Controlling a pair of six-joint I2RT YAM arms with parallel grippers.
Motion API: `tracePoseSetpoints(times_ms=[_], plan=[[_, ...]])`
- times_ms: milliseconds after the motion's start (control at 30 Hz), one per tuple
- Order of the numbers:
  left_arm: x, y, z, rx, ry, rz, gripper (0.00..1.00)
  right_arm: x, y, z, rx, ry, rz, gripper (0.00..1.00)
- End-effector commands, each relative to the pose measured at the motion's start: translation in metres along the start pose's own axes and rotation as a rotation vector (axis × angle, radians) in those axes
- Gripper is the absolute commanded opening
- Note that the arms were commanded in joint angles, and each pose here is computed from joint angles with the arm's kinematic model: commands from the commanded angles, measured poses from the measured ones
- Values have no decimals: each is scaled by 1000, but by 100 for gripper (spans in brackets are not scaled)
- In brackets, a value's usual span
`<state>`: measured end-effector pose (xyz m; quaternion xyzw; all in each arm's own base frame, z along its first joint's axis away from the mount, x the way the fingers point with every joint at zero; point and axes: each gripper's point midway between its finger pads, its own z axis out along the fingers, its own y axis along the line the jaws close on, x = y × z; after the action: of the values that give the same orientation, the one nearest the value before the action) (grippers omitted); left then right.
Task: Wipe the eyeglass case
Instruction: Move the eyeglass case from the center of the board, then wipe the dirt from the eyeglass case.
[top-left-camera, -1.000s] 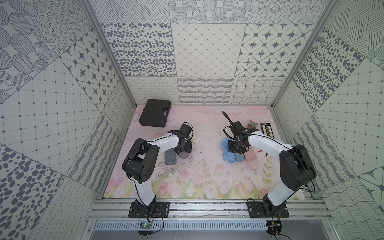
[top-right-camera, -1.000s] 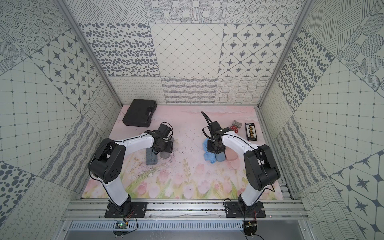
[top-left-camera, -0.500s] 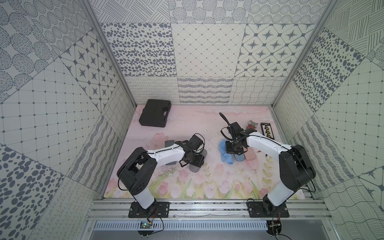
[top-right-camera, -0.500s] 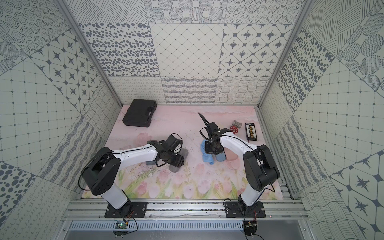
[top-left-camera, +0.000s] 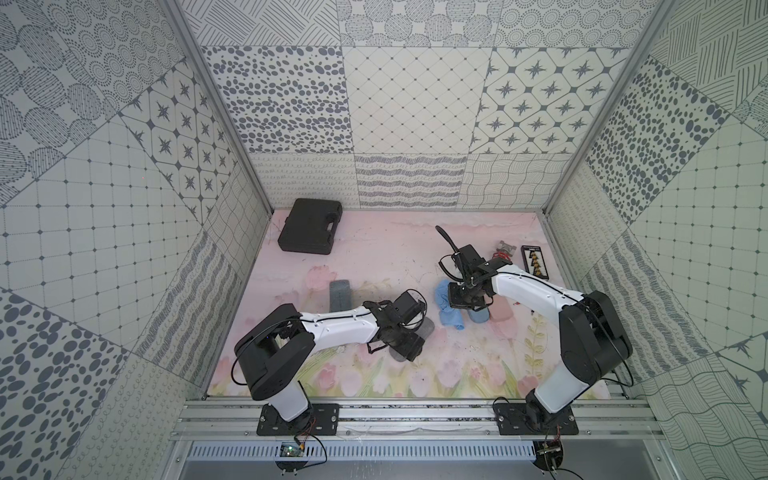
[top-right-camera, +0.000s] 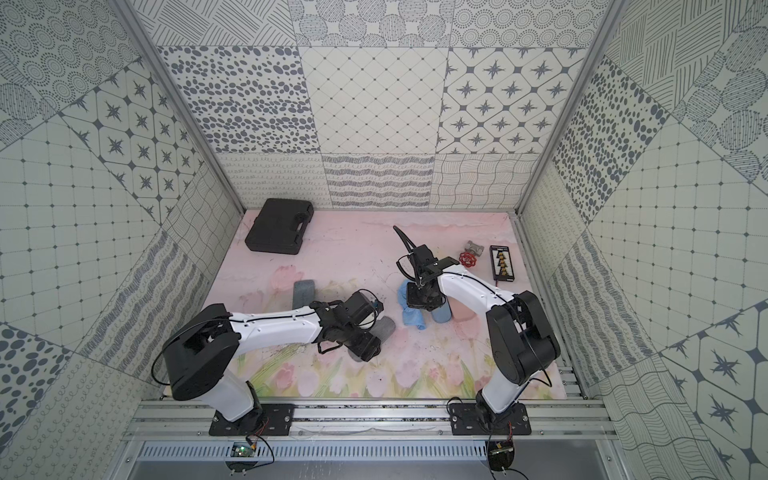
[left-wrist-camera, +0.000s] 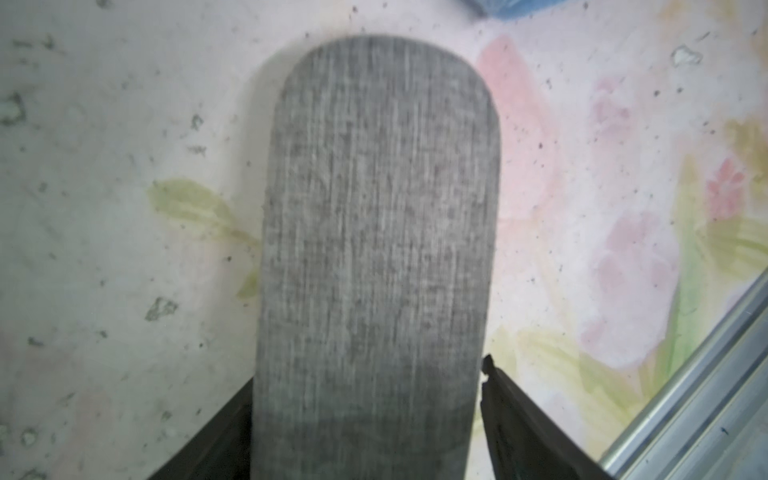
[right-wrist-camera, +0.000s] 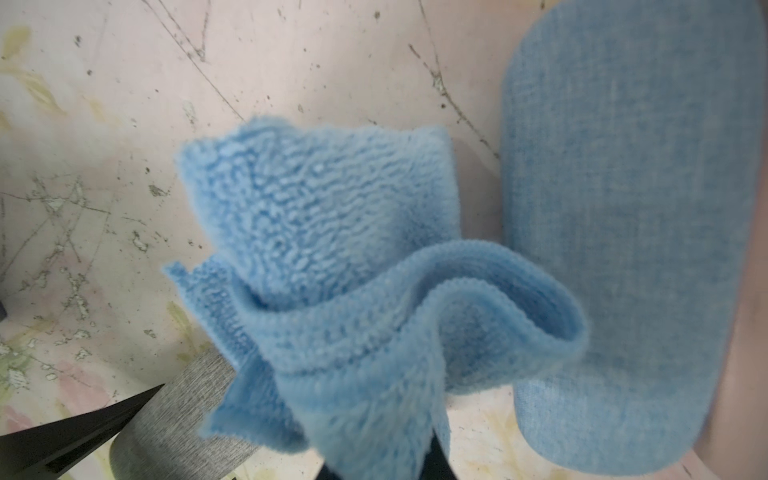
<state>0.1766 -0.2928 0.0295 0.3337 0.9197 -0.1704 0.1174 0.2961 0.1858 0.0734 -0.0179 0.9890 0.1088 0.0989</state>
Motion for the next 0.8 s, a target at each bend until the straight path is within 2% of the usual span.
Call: tracePoseSetpoints(times_ms=[0,233,433,533,633,700,767], plan=[[10,2,-10,-3,-50,-33,81,-3,19,-24,-39,-68,-5,0],[23,4,-9,-3,-74,-43,80,29,57,-38,-103,-46,-34,0],[27,7,-5,-52,-103,-1,74,71,91,-35,-175,48,-70,0],[26,10,-5,-69,-147,22,67,93,110,-24,-280,146,-36,0],[20,7,-7,-56,-208,46,53,108,122,-10,-383,220,19,0],[18,5,-9,-47,-241,56,43,115,118,2,-401,263,44,0],[17,3,-9,-39,-253,63,37,113,99,13,-363,275,65,0]])
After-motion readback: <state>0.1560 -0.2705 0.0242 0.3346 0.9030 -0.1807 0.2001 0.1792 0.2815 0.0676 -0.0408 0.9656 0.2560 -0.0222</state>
